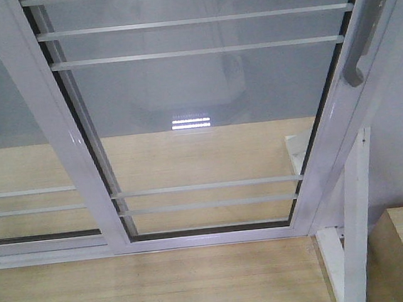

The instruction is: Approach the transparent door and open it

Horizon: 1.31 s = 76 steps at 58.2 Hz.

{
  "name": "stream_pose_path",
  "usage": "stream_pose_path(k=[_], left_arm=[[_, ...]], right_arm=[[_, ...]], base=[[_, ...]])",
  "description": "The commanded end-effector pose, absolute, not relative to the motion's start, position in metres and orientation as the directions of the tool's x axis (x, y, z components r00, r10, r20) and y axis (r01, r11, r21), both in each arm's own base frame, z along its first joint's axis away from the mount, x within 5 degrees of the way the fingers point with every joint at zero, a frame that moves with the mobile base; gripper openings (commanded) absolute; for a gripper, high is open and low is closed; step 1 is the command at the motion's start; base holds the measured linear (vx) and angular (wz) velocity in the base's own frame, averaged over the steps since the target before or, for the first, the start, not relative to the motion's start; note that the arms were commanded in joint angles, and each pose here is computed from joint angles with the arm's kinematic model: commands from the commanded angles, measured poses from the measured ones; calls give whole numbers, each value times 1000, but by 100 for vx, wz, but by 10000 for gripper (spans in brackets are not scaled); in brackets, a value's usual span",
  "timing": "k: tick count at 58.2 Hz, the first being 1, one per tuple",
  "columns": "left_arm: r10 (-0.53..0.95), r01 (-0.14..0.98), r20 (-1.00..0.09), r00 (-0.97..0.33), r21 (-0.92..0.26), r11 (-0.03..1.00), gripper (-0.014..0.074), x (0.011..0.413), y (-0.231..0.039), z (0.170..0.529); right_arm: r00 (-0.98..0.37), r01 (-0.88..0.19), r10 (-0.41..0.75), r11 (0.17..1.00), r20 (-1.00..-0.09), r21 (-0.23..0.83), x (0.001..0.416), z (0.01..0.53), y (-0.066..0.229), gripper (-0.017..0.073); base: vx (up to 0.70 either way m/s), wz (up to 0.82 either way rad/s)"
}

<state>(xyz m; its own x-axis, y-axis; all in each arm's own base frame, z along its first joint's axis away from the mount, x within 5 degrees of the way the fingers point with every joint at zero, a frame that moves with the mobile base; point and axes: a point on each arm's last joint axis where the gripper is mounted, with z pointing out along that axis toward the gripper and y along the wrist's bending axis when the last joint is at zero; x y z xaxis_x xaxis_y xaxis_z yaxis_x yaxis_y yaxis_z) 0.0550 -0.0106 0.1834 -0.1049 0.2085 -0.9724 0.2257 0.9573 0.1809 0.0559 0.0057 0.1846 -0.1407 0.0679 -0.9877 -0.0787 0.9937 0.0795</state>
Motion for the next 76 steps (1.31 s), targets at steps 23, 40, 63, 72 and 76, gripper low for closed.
stream_pose_path(k=[23,40,63,72,76], left_arm=[[-284,264,-919,272,-213,941,-6,50,-9,225],[-287,266,-930,229,-224,938,-6,51,-10,228],[-161,218,-975,152,-126,968,-6,101,-21,290],[-139,204,-982,129,-111,973,-6,140,-29,311],[-136,200,-984,119,-110,974,-6,156,-33,318]], right_arm=[[161,-72,82,995,-984,72,55,212,3,-2],[273,-65,46,997,-961,30,52,259,2,-2],[77,-60,-143,987,-987,-148,136,324,10,-2],[131,-55,-167,983,-977,-176,155,326,12,-2],[132,-56,-163,984,-978,-171,159,324,12,-2]], base=[[0,0],[0,0],[0,0],[0,0],[0,0]])
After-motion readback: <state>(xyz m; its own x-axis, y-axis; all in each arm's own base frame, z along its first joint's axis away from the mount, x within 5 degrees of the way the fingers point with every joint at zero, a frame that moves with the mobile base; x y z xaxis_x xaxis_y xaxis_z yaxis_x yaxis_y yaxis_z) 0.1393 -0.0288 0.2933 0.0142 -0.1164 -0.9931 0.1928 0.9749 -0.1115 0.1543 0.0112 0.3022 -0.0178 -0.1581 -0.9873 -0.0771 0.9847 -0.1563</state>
